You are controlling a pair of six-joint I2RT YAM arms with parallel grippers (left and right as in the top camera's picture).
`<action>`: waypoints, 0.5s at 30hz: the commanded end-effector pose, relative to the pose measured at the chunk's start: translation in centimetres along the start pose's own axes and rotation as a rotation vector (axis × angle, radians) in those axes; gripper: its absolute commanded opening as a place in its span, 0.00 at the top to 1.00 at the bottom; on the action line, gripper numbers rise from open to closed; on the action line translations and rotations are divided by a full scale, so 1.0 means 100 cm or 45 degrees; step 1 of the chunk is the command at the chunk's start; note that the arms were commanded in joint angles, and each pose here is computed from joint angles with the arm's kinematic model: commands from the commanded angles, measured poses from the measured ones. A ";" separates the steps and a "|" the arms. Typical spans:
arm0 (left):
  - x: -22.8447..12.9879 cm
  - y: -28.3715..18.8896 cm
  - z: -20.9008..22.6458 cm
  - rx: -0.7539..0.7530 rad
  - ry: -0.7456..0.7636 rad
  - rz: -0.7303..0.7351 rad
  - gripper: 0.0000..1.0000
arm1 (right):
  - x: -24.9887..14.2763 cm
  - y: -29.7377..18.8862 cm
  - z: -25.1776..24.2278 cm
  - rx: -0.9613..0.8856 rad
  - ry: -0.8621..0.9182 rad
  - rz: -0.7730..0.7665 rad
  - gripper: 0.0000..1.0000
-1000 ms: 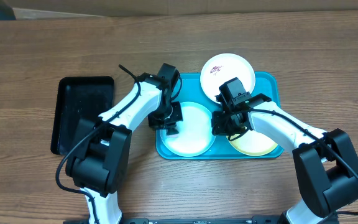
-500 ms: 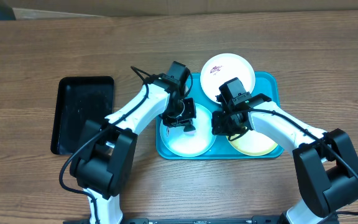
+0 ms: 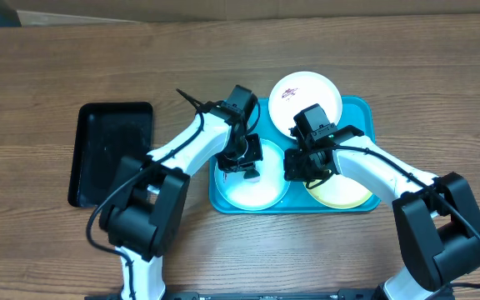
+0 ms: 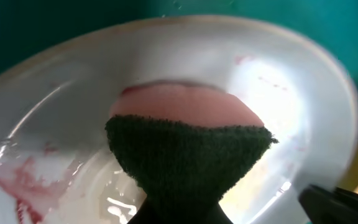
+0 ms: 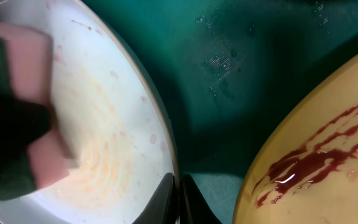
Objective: Clean dirty plates on tray and stack at the side
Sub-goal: 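Scrub the light-blue plate's center with the sponge in the left gripper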
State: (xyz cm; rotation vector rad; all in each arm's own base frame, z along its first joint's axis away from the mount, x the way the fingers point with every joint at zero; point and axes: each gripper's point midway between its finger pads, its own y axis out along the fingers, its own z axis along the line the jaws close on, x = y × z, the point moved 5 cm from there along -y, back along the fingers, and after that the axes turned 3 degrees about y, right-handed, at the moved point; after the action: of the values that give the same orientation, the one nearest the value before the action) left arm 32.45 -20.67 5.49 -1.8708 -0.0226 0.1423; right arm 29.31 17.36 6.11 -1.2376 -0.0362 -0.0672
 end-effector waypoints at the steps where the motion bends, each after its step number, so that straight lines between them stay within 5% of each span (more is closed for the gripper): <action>1: -0.006 0.021 0.003 0.008 -0.037 0.092 0.89 | 0.005 -0.001 -0.001 -0.019 0.007 -0.014 0.96; 4: -0.005 0.023 0.006 0.012 -0.010 0.100 0.59 | 0.005 -0.001 -0.001 -0.018 0.007 -0.015 0.96; 7: 0.000 0.018 0.009 0.014 -0.003 0.095 0.47 | 0.005 -0.001 -0.001 -0.018 0.007 -0.015 0.96; 12: 0.008 -0.001 0.017 0.097 -0.043 0.089 0.65 | 0.005 -0.001 -0.001 -0.018 0.007 -0.015 0.96; 15: 0.011 -0.011 0.016 0.134 -0.037 0.079 0.67 | 0.005 -0.001 -0.001 -0.018 0.006 -0.016 0.96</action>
State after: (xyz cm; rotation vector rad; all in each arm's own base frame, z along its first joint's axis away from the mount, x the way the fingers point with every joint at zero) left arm 32.26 -19.23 5.92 -1.8116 0.0417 0.2538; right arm 29.31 17.35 6.09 -1.2385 -0.0357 -0.0665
